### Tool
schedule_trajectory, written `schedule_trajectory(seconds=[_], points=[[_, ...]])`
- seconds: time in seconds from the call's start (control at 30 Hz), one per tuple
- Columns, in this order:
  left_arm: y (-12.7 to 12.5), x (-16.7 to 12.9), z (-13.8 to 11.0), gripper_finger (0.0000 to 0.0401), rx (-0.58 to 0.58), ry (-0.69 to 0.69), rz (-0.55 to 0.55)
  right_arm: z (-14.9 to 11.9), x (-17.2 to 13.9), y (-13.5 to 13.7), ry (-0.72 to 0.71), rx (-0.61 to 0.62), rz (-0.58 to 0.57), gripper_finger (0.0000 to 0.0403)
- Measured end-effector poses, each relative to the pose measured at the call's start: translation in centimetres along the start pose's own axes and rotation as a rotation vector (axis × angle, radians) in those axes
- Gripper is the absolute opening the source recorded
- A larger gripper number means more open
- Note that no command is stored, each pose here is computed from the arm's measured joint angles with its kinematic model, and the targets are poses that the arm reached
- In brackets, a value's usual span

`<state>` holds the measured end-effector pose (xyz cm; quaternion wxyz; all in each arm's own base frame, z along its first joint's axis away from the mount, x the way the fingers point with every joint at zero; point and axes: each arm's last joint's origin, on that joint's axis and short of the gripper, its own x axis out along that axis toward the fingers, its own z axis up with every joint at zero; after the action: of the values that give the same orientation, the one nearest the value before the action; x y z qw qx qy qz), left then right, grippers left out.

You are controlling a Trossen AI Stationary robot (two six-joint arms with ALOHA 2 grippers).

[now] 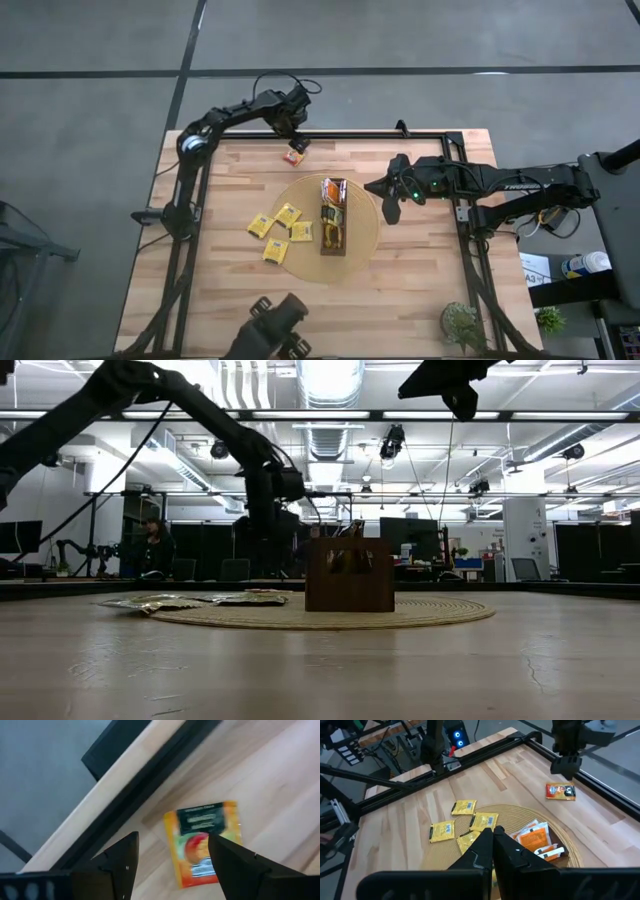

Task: Pick & Place Tea
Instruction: Put the orange tea bag into the bottom section of the wooden organizer

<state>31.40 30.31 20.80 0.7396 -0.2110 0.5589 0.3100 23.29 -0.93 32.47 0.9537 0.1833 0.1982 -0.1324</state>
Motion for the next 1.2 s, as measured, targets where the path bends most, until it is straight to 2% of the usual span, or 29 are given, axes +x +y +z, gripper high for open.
schedule_trajectory(seconds=[0.13,0.3,0.57,0.97,1.1,1.2], points=[[0.7,0.2,-0.1,0.0232,-0.020,0.003,-0.044,0.0,0.0,-0.1,-0.010,0.000,-0.022,0.0008],[0.6,0.2,0.0,0.0232,-0.016,-0.011,-0.048,0.0,0.0,-0.1,-0.011,-0.001,-0.022,0.0008],[0.4,2.7,-0.1,0.0232,-0.021,0.037,-0.063,0.0,0.0,-0.1,-0.011,-0.003,-0.022,0.0008],[0.3,4.5,-0.1,0.0230,-0.034,0.063,-0.060,0.0,0.0,-0.1,-0.010,-0.007,-0.023,0.0008],[0.3,4.9,-0.2,0.0205,-0.037,0.075,-0.055,0.0,0.0,-0.1,-0.011,-0.009,-0.024,0.0008],[0.3,5.0,-0.2,0.0148,-0.039,0.080,-0.048,0.0,0.0,-0.1,-0.013,-0.010,-0.028,0.0008]])
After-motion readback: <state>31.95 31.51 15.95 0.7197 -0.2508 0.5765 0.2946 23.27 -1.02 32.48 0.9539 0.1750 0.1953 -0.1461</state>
